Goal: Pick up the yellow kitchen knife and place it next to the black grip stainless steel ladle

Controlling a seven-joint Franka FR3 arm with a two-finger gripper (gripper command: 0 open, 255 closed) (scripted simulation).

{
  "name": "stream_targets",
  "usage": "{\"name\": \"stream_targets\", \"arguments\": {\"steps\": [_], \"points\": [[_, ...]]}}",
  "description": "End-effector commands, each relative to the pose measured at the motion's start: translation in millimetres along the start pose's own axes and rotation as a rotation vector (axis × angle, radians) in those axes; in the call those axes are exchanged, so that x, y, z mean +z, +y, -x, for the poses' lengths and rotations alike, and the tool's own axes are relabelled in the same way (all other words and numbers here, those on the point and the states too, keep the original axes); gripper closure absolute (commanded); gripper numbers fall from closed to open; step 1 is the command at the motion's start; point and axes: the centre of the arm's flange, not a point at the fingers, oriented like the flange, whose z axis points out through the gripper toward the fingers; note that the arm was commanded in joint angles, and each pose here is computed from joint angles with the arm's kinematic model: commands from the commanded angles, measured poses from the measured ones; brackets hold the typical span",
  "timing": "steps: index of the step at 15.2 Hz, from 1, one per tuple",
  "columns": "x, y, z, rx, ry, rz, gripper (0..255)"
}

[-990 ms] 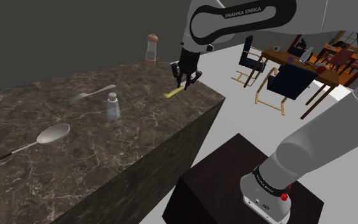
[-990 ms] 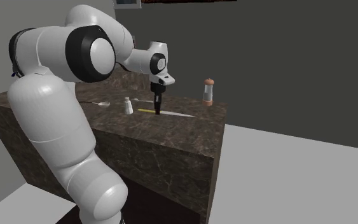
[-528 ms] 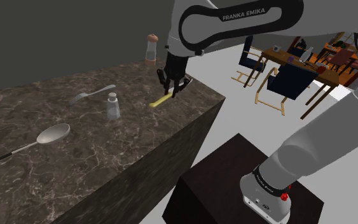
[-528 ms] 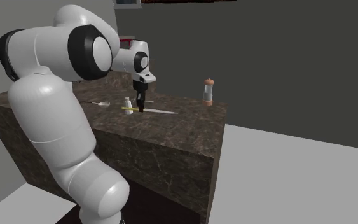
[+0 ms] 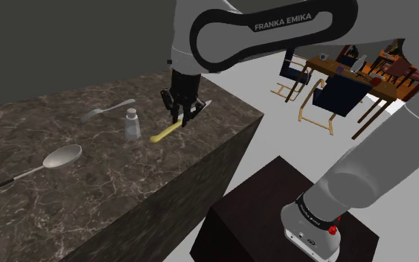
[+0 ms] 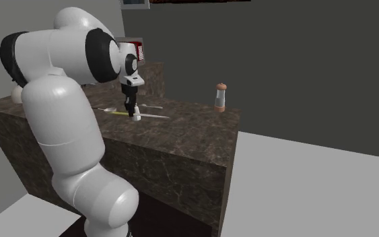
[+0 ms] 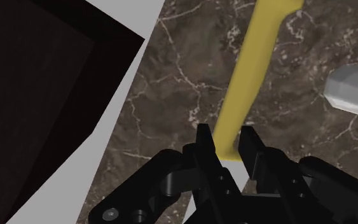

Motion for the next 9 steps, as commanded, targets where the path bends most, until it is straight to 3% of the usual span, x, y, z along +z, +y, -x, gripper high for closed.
{"name": "stream_targets", "arguments": {"steps": [1,9], "points": [[0,-7,27,0.001,0.0,0.0,255],[6,-34,129,0.001,0.0,0.0,255]]}}
